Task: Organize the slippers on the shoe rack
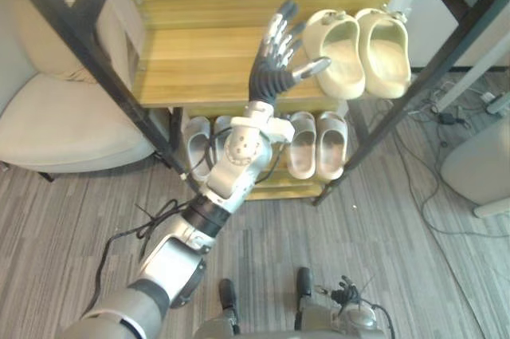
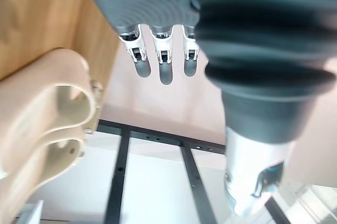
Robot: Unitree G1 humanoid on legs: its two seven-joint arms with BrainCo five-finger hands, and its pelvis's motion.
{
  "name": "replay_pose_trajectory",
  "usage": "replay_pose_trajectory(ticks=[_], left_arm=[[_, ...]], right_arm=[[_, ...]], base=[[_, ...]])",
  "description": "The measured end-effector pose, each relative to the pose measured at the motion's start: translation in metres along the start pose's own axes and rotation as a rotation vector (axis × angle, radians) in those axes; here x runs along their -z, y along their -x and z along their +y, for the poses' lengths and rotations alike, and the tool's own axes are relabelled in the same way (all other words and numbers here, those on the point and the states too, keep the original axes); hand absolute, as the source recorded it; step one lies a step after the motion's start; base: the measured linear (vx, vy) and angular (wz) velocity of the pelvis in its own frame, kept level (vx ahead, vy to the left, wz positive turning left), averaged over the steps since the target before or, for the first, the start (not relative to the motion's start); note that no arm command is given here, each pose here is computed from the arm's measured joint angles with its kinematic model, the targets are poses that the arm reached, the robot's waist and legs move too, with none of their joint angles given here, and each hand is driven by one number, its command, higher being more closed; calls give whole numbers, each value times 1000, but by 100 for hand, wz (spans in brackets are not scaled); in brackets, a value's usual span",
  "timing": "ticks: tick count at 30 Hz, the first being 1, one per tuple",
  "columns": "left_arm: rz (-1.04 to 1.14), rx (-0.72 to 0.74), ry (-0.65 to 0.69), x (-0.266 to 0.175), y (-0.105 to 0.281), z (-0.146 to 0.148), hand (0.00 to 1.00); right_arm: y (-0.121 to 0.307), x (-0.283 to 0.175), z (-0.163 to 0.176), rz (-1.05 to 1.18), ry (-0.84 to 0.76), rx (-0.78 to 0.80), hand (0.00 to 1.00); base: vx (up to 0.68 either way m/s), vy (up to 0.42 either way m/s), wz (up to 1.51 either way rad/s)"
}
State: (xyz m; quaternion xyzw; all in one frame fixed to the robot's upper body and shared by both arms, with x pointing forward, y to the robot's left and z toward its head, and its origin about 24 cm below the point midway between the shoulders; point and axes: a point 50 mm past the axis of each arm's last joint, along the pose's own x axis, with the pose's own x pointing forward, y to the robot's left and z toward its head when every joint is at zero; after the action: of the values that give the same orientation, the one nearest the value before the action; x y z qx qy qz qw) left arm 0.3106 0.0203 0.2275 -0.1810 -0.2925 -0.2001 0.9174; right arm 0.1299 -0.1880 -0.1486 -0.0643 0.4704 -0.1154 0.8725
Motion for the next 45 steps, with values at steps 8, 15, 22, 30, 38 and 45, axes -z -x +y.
replay_pose_trajectory(ticks=[8, 15, 22, 30, 38, 45], left_arm=[[99, 25, 64, 22, 35, -2, 0], [352, -61, 67, 65, 99, 25, 0], [707, -344, 40, 101, 212, 79, 0], [1078, -548, -76, 121, 316, 115, 0], [1321, -696, -221, 118, 379, 144, 0], [1450, -707, -288, 117, 404, 143, 0]], right_arm=[[-1, 3, 0, 21, 50, -13, 0], [-1, 4, 2, 28, 84, -25, 0], [-1, -4, 17, 3, 113, -69, 0], [-1, -4, 15, -3, 158, -66, 0], [-6, -3, -18, -5, 176, -6, 0], [-7, -6, -18, -11, 151, -13, 0]], base=[[23, 21, 27], [27, 17, 26], [18, 0, 22], [40, -13, 10], [22, -3, 0], [-5, -3, -8]])
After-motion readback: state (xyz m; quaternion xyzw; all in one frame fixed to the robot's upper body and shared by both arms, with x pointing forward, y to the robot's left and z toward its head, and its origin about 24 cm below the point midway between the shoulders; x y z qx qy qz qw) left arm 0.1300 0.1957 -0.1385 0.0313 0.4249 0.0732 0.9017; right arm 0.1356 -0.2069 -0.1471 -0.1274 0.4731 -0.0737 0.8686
